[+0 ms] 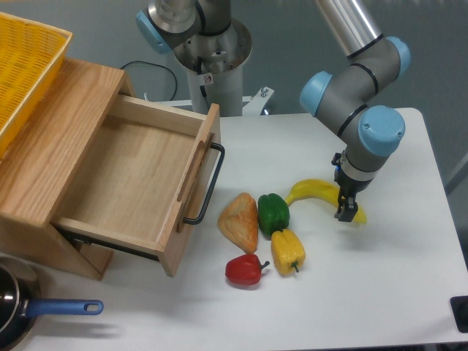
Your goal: Pick up the banana
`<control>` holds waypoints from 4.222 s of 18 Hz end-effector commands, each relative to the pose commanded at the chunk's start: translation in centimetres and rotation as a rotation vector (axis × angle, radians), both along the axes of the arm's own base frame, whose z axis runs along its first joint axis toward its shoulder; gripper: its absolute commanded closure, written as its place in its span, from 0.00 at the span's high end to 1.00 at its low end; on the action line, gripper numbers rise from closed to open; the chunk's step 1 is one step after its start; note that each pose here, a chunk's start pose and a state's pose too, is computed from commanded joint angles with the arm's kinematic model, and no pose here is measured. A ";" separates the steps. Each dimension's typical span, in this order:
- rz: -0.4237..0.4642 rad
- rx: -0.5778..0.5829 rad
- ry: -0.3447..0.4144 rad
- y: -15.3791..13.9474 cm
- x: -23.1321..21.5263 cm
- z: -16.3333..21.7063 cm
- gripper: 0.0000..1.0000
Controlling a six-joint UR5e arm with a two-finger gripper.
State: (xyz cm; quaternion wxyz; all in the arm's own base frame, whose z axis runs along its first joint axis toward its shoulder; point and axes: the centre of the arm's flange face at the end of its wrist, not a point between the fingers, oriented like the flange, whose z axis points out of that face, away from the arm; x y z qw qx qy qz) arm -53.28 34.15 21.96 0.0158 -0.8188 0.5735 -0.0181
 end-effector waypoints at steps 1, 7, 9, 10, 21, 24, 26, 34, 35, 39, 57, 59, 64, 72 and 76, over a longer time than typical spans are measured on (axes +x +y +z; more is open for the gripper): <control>-0.009 -0.001 -0.001 0.0 0.0 -0.1 1.00; -0.028 -0.006 -0.012 0.1 0.0 -1.3 1.00; -0.028 -0.007 -0.015 0.0 0.1 -1.7 1.00; -0.026 -0.009 -0.016 0.0 0.0 -1.8 1.00; -0.025 -0.014 -0.036 -0.5 -0.1 -3.0 0.93; -0.025 -0.016 -0.036 -0.5 -0.1 -2.9 0.74; -0.025 -0.016 -0.036 -0.5 -0.2 -2.9 0.65; -0.023 -0.015 -0.031 -0.8 -0.7 -2.6 0.43; -0.023 -0.015 -0.031 -0.8 -0.7 -2.6 0.39; -0.020 -0.015 -0.025 -0.8 -0.9 -2.3 0.32; 0.154 0.045 0.008 2.7 -2.8 10.1 0.31; 0.201 0.052 0.023 3.5 -1.6 11.9 0.31; 0.272 0.051 0.022 4.4 1.1 15.2 0.28; 0.324 0.035 0.010 4.8 3.6 17.6 0.28; 0.338 0.036 0.014 5.4 4.8 18.3 0.28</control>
